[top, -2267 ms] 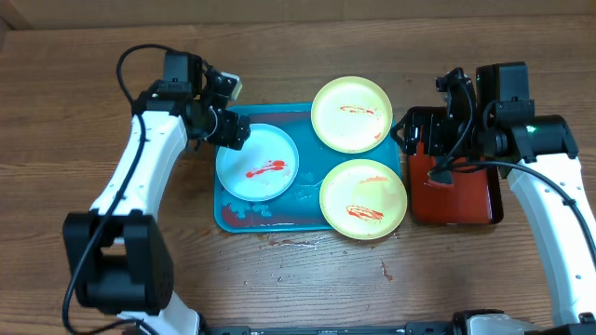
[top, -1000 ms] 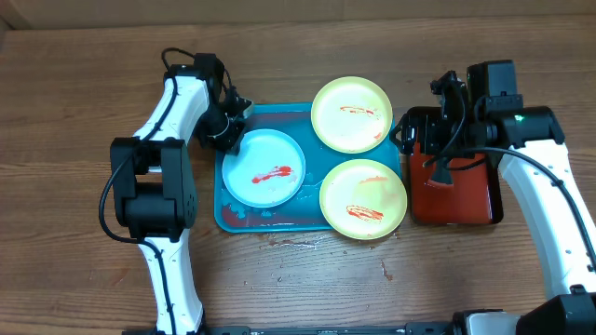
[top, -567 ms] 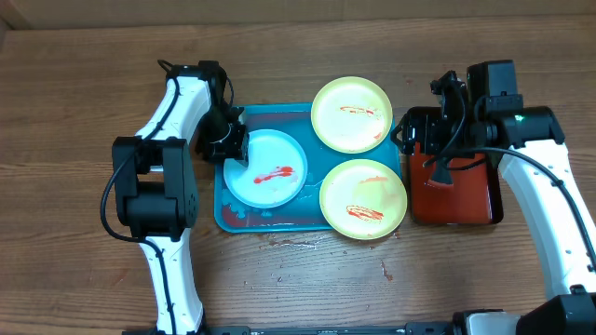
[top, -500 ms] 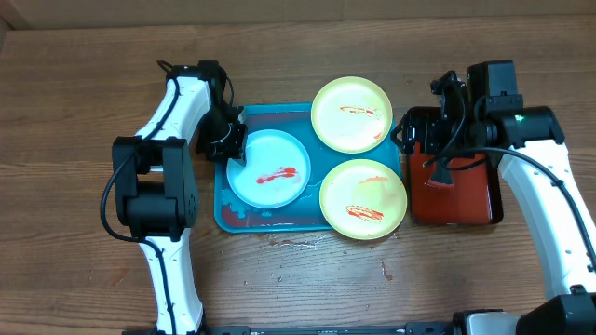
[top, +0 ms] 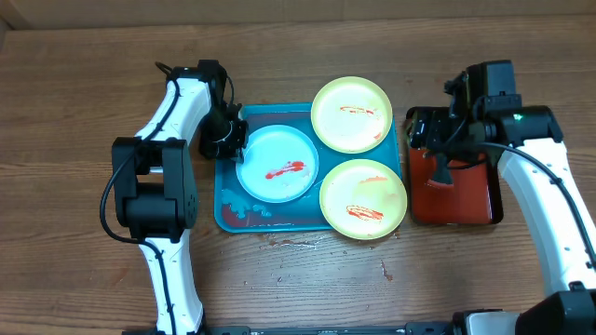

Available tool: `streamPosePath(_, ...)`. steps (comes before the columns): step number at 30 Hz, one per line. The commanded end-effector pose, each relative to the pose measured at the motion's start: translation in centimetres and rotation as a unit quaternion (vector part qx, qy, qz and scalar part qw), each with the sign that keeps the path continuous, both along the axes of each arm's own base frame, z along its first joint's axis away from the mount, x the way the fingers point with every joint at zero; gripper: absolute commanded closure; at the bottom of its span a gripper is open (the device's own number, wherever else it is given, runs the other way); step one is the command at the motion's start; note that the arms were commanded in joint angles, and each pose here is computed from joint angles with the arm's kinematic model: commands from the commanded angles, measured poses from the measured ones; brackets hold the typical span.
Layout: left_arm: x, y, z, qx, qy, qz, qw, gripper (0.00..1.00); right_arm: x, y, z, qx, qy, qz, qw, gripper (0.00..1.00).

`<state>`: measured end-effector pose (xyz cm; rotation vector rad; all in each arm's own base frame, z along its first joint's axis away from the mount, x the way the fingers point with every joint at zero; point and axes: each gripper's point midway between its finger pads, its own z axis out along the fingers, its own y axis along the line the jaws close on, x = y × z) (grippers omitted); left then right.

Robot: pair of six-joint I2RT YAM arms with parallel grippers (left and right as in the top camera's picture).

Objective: Clean dirty plates on tray and stack at the side
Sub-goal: 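Grasp the orange-green sponge on the red tray with the right gripper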

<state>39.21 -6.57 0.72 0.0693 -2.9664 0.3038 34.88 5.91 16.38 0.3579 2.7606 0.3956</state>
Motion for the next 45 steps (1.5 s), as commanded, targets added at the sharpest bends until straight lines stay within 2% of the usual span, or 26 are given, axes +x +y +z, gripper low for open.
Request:
streamPosePath(1,0.3,1.6,0.5,0.061,-0.008,0.067,0.996,0.96,1.0,-3.6,0.3,-0.040,0.010,-0.102,0.994,0.20)
streamPosePath(5,0.7,1.2,1.3,0.062,-0.019,0.095,0.993,0.96,0.6,-6.8,-1.4,-0.063,0.048,-0.149,0.986,0.20)
streamPosePath(7,0.8,1.0,1.3,0.062,-0.022,0.092,0.994,0.96,0.8,-7.7,-2.6,-0.069,0.062,-0.144,0.985,0.22)
streamPosePath(11,1.1,1.2,1.2,0.069,-0.029,0.091,0.993,0.96,1.4,-7.7,-6.1,-0.078,0.100,-0.104,0.986,0.47)
streamPosePath(16,1.2,1.6,1.2,0.082,-0.033,0.089,0.992,0.96,1.7,-7.3,-10.0,-0.081,0.143,-0.074,0.984,0.65)
streamPosePath(27,1.6,1.3,1.1,0.080,-0.041,0.085,0.992,0.96,1.2,-7.5,-15.2,-0.095,0.187,-0.056,0.976,0.68)
streamPosePath(34,1.7,1.4,1.1,0.080,-0.043,0.084,0.992,0.96,1.0,-7.4,-15.9,-0.097,0.191,-0.047,0.976,0.96)
streamPosePath(40,1.6,1.2,1.1,0.079,-0.043,0.083,0.993,0.96,1.1,-7.4,-15.2,-0.097,0.191,-0.047,0.976,0.96)
streamPosePath(45,1.6,1.2,1.1,0.078,-0.044,0.074,0.993,0.96,2.1,-7.4,-10.9,-0.097,0.163,-0.050,0.981,0.96)
